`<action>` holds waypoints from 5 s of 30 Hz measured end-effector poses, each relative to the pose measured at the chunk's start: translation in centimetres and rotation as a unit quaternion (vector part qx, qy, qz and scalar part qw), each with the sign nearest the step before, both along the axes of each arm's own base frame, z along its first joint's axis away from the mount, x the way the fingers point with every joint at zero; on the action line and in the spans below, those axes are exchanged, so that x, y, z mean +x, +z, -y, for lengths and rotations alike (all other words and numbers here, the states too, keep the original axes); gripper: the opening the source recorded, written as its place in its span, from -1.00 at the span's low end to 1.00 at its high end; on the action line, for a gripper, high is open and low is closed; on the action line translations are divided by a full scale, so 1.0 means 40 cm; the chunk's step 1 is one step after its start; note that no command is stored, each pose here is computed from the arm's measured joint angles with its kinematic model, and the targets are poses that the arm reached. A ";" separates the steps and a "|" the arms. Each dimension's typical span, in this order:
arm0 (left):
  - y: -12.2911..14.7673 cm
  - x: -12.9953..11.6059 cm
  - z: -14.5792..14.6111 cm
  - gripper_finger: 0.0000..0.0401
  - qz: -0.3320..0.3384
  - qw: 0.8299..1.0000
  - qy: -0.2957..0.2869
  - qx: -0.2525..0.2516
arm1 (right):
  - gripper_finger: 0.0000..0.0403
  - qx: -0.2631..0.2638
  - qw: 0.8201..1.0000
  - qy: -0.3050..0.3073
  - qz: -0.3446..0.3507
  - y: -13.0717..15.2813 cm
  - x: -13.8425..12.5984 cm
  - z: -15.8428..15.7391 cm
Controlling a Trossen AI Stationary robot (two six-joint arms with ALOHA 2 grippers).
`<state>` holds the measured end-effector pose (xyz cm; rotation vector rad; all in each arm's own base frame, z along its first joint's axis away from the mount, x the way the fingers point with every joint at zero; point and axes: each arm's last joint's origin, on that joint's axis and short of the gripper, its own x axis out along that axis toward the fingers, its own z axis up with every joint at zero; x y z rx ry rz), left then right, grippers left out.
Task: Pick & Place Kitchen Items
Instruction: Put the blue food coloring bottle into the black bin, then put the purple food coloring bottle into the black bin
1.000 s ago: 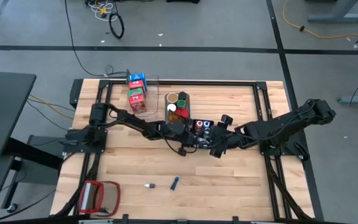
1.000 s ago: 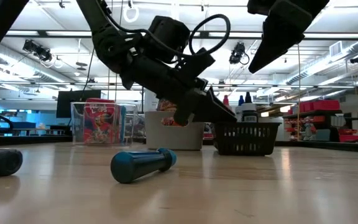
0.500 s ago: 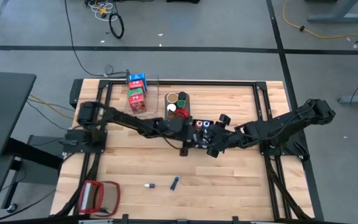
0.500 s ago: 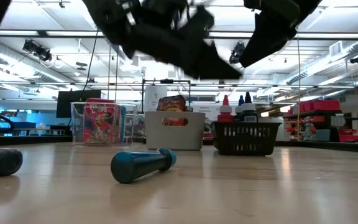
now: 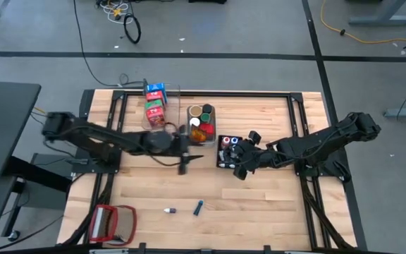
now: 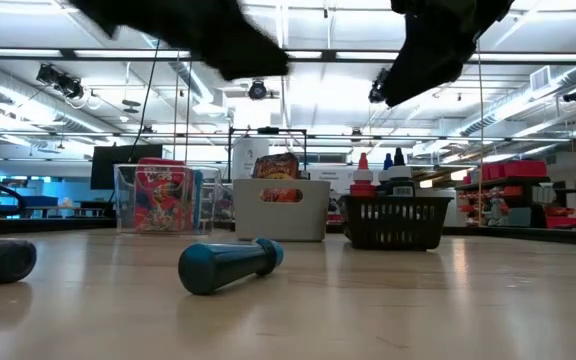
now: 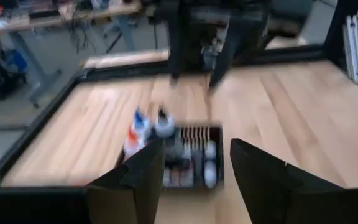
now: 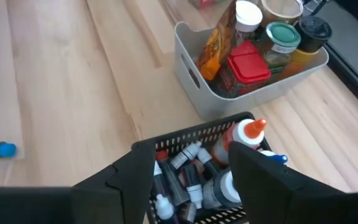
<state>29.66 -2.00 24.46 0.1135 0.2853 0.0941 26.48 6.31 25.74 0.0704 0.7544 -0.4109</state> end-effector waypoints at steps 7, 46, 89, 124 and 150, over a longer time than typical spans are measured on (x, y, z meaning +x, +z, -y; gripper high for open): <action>-0.059 -0.152 0.019 -0.06 0.025 0.999 -0.019 -0.009 | 0.07 -0.002 0.999 0.014 0.041 0.012 0.020 -0.006; -0.120 -0.214 0.029 -0.07 0.014 0.996 -0.077 -0.042 | 0.07 0.047 0.858 0.490 0.145 -0.273 0.282 -0.148; -0.121 -0.214 0.029 -0.07 0.013 0.995 -0.072 -0.074 | -0.56 0.043 0.859 0.506 -0.067 -0.358 0.345 -0.193; -0.121 -0.214 0.029 -0.07 0.014 0.995 -0.072 -0.074 | -0.44 -0.049 0.974 0.036 -0.218 -0.183 0.071 -0.026; -0.121 -0.217 0.050 -0.07 0.000 0.974 -0.113 -0.196 | -0.11 -0.084 0.961 0.173 0.199 -0.034 0.227 -0.085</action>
